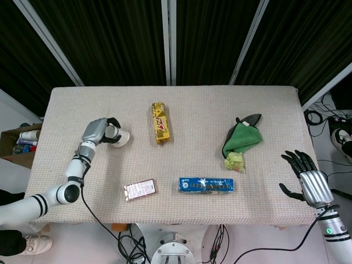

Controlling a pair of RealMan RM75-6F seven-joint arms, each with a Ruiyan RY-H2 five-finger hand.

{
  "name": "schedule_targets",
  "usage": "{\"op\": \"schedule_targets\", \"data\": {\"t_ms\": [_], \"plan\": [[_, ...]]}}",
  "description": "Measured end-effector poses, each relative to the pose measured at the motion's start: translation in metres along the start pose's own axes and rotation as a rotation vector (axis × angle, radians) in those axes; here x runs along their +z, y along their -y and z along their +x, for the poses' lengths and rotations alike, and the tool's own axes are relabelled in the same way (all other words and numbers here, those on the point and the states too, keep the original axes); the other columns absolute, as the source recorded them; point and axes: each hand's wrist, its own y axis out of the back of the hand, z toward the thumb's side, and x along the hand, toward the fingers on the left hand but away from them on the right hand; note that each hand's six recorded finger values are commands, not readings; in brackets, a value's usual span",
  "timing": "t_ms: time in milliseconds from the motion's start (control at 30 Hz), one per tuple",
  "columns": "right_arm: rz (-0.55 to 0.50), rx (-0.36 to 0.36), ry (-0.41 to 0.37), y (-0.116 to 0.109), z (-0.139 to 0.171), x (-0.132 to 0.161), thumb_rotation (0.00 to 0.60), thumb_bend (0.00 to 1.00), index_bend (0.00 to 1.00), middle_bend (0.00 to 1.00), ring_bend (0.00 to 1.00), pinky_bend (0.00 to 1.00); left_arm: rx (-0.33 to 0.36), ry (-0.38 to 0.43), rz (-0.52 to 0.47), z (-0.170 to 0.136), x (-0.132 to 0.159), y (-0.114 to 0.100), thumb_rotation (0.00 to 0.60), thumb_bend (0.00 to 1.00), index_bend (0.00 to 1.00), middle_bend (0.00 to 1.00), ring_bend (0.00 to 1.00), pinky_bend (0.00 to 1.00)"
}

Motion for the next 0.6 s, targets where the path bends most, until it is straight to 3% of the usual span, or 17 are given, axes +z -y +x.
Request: {"op": "schedule_targets", "data": {"t_ms": [100, 233, 333, 400, 467, 600], "plan": [[-0.001, 0.002, -0.001, 0.001, 0.0, 0.0, 0.6, 0.21, 0.15, 0.12, 0.0, 0.08, 0.007, 0.013, -0.177, -0.004, -0.002, 0.004, 0.6, 0.4, 0.51, 0.49, 0.51, 0.65], [-0.003, 0.005, -0.005, 0.002, -0.002, 0.002, 0.6, 0.21, 0.15, 0.12, 0.0, 0.08, -0.001, 0.031, -0.396, -0.01, -0.008, 0.015, 0.6, 0.4, 0.47, 0.47, 0.45, 0.48], [0.001, 0.007, -0.009, 0.002, -0.003, 0.003, 0.6, 0.21, 0.15, 0.12, 0.0, 0.08, -0.026, 0.047, -0.467, -0.013, -0.015, 0.026, 0.6, 0.39, 0.43, 0.44, 0.42, 0.37], [0.002, 0.006, -0.012, 0.001, -0.003, 0.004, 0.6, 0.21, 0.15, 0.12, 0.0, 0.08, -0.041, 0.049, -0.461, -0.015, -0.022, 0.031, 0.6, 0.38, 0.4, 0.41, 0.38, 0.33], [0.001, 0.003, -0.013, 0.0, -0.003, 0.005, 0.6, 0.21, 0.15, 0.12, 0.0, 0.08, -0.063, 0.041, -0.415, -0.017, -0.034, 0.036, 0.6, 0.35, 0.31, 0.33, 0.28, 0.28], [-0.003, 0.001, -0.008, 0.001, 0.0, 0.004, 0.6, 0.21, 0.15, 0.12, 0.0, 0.08, -0.1, 0.019, -0.313, -0.023, -0.05, 0.039, 0.6, 0.32, 0.24, 0.26, 0.19, 0.23]]}}
